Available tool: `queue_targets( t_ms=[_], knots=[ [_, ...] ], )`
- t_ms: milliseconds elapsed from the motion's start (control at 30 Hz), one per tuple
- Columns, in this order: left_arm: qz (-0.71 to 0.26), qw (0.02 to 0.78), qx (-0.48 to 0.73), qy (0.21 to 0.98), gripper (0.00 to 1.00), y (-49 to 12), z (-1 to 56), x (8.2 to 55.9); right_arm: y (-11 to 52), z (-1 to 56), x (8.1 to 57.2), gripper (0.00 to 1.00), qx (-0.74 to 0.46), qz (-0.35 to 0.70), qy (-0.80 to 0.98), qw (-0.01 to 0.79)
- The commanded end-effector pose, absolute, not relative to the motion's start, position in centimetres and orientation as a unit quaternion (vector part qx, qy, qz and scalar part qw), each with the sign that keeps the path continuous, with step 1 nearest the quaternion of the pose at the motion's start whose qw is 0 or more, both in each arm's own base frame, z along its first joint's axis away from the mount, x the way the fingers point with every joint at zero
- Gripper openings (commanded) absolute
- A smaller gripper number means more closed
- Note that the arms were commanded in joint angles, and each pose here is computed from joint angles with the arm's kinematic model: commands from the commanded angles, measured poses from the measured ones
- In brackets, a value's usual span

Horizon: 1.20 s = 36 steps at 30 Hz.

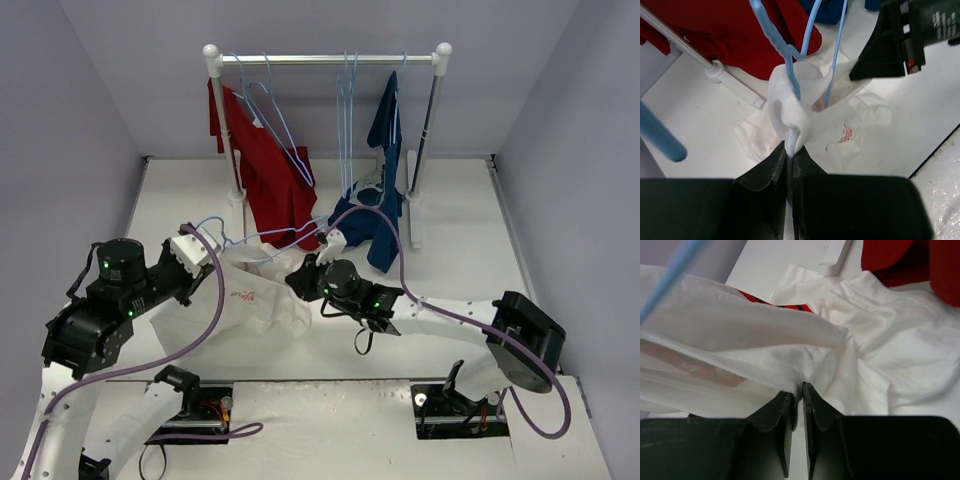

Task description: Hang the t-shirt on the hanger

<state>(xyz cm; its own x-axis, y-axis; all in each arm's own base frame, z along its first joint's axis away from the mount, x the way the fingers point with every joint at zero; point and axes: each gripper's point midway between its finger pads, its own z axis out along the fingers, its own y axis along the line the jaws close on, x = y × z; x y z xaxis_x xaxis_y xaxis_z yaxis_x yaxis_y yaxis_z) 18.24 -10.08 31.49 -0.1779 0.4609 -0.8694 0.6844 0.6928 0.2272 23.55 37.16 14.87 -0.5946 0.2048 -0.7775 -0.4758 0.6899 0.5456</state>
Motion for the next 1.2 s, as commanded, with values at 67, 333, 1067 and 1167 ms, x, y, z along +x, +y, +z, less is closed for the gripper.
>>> queue_targets(
  t_ms=[67,333,1067,1167],
  knots=[
    [-0.095,0.56,0.376,0.732,0.0,-9.8,32.4,17.9,32.1,21.5,26.5,0.0,-0.049,0.362,0.768,0.526],
    [-0.076,0.558,0.389,0.729,0.0,-9.1,30.9,17.4,27.3,23.1,27.8,0.0,-0.049,0.32,0.778,0.539],
    [-0.05,0.514,0.411,0.752,0.0,-9.1,31.8,19.9,24.3,29.8,29.9,0.0,-0.106,0.24,0.781,0.567],
    [-0.06,0.52,0.408,0.748,0.0,-9.6,32.9,20.3,24.9,30.9,29.9,0.0,-0.118,0.25,0.775,0.568]
  ],
)
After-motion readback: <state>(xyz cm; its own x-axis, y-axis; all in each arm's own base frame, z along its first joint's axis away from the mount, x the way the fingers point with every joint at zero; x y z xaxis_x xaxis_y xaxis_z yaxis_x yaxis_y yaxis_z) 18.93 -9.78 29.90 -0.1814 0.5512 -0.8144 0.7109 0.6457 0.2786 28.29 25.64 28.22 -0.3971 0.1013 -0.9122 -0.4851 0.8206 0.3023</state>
